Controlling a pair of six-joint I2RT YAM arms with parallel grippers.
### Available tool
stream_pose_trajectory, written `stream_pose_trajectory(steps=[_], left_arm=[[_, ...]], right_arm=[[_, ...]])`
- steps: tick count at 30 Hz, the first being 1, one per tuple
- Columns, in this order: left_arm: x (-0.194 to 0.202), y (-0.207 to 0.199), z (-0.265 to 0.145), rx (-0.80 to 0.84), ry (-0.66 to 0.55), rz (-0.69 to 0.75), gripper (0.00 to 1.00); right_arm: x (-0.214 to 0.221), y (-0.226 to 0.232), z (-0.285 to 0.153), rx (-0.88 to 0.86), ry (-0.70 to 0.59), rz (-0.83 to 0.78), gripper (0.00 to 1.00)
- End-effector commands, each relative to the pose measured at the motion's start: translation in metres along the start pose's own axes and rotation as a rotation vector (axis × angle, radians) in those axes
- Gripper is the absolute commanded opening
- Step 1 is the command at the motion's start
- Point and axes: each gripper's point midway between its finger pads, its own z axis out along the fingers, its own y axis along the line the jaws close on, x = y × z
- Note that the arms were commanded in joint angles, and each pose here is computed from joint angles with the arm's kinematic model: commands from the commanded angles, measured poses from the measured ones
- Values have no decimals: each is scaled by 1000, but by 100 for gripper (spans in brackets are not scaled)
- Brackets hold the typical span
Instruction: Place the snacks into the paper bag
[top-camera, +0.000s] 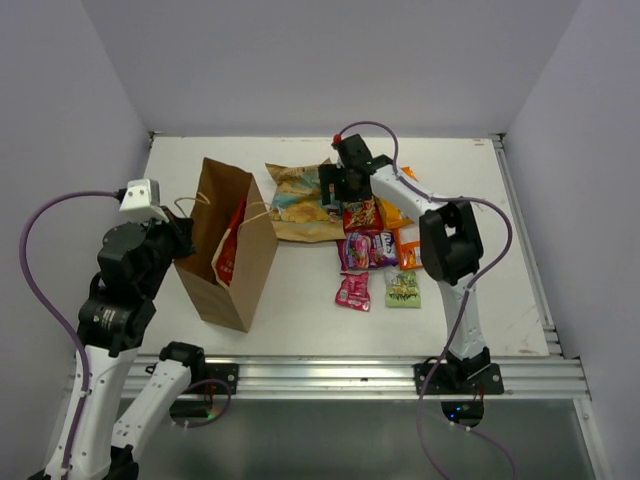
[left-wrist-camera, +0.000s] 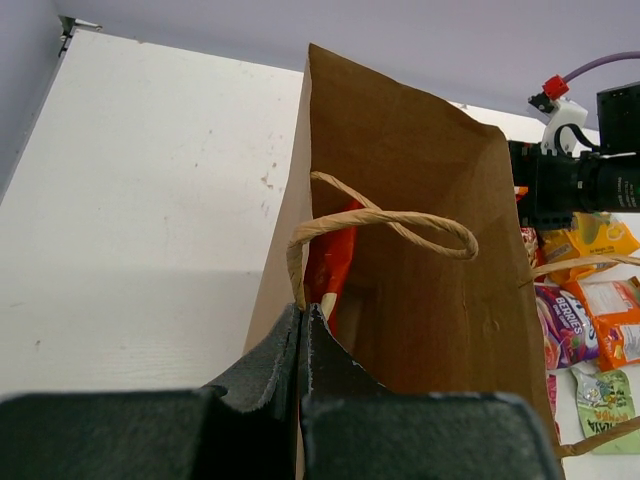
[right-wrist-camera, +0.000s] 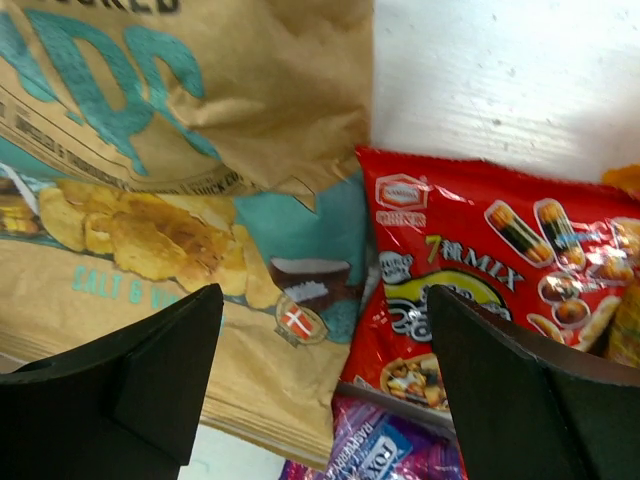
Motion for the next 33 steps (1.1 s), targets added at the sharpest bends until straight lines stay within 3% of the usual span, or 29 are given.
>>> stream_pose_trajectory(steps=[1,10,13,16,20,22,25,29,33], left_arm=[[0,3,8,-16,-7,23,0],[-2,4,6,-24,-13,26,0],[-4,4,4,-24,-16,29,0],[-3,5,4,-26,-14,29,0],[-3,4,2,-21,-18,27,0],[-3,4,2,-21,-18,27,0],[-2,3,1,-15,-16,27,0],[-3,1,1,-1,-17,23,0],[-4,-1,0,11,-19,21,0]], right_arm=[[-37,29,-6,-128,-92,-25,87],[-12,25,41,-135,-4,-10,82],[-6,22,45,-121,9,-15,77],[-2,18,45,-111,18,-27,62],[-4,18,36,-114,17,-53,0],[-9,17,27,-105,-2,-61,0],[-21,11,-6,-70,-62,-81,0],[-47,7,-84,14,-185,-118,0],[-90,27,-197,44,-384,-175,0]])
